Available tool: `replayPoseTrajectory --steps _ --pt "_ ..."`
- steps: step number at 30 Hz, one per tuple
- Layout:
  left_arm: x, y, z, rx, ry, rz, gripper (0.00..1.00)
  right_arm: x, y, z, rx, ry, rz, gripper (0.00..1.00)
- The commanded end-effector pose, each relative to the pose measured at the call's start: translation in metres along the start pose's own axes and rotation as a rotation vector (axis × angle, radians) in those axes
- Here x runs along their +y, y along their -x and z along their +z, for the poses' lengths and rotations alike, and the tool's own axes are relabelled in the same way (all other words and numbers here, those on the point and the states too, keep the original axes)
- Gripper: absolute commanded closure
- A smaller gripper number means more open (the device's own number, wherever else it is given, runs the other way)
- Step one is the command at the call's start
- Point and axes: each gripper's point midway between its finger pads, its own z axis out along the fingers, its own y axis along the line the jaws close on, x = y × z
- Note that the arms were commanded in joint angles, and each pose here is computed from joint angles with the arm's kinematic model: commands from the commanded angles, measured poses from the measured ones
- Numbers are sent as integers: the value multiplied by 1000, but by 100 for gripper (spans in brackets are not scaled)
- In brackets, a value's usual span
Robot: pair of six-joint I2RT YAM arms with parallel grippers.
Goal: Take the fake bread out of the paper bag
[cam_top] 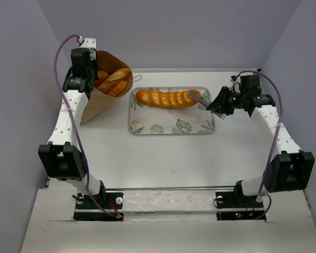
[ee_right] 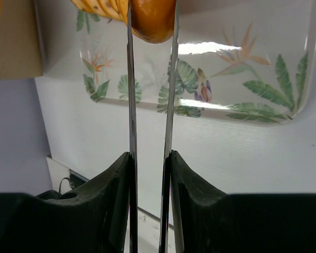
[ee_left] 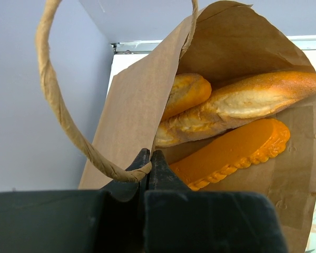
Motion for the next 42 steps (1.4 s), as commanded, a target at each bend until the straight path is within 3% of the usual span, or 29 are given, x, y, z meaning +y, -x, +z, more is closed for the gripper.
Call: replayPoseTrajectory --steps 1,11,21,32,37,42 --pt "8 37 -15 -128 7 -47 100 -32 20 7 -85 -140 -75 71" --pt "5 38 -16 -133 -13 -49 100 -74 27 19 -74 -303 -111 43" --pt "3 39 -17 -136 -27 -50 100 -77 35 8 -108 -356 -141 43" --pt "-22 33 -24 -128 -172 5 100 8 84 -32 -230 -137 -319 52" --pt "-29 19 -25 -106 -210 65 100 42 87 -37 -225 -3 -386 53" --pt "-34 7 -34 -90 -254 124 100 112 77 -22 -231 146 -545 53"
